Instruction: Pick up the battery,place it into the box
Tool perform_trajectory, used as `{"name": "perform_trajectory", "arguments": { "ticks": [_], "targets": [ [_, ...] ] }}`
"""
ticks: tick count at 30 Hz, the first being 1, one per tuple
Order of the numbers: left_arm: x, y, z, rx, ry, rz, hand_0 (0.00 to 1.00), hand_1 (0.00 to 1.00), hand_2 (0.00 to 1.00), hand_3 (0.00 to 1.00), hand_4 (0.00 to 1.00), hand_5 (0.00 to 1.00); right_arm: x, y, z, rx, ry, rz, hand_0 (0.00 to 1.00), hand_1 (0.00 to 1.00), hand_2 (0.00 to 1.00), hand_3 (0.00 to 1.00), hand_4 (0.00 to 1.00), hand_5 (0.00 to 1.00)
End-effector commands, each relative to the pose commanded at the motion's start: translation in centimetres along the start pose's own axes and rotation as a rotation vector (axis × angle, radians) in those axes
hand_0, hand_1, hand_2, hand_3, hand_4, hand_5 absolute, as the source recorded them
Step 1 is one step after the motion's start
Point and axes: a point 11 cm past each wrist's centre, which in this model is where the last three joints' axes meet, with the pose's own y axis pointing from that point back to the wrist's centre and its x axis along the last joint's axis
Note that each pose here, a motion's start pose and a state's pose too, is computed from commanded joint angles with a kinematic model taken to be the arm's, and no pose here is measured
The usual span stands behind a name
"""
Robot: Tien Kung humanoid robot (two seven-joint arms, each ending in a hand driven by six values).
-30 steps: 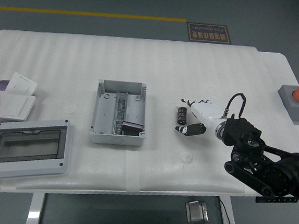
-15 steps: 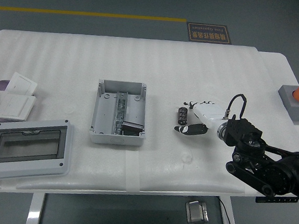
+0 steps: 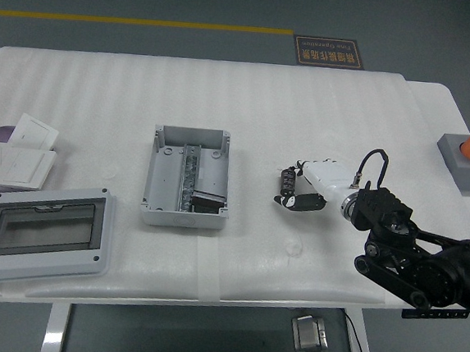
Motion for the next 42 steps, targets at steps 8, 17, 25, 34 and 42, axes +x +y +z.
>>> {"name": "perform_trajectory", "arguments": {
  "ticks": [8, 17, 25, 34, 42],
  "targets": [
    [0.0, 0.0, 0.2, -0.005, 0.001, 0.000, 0.630, 0.653, 0.513, 0.595, 0.525, 0.461, -0.4, 0.1, -0.1, 0.013, 0.010, 0.001, 0.830, 0.699, 0.641, 0.683, 0.603, 0.535],
    [0.0, 0.0, 0.4, -0.012, 0.003, 0.001, 0.630, 0.653, 0.513, 0.595, 0.525, 0.462, -0.8, 0.1, -0.7, 0.037, 0.032, 0.001, 0.814, 0.681, 0.619, 0.677, 0.552, 0.502],
    [0.0, 0.0, 0.4, -0.013, 0.006, 0.005, 0.629, 0.653, 0.513, 0.597, 0.525, 0.465, 1.2, 0.3, -1.7, 0.064, 0.014, 0.059, 0.797, 0.675, 0.607, 0.671, 0.540, 0.498],
    [0.1, 0.0, 0.2, -0.009, 0.006, 0.009, 0.628, 0.652, 0.514, 0.596, 0.525, 0.466, 4.7, 1.2, -6.3, 0.167, -0.087, 0.172, 0.795, 0.674, 0.607, 0.669, 0.543, 0.504],
    [0.1, 0.0, -0.1, -0.002, 0.005, 0.011, 0.628, 0.653, 0.514, 0.597, 0.524, 0.466, 5.4, 2.5, -12.5, 0.311, -0.178, 0.216, 0.795, 0.675, 0.605, 0.669, 0.549, 0.513]
  ]
}}
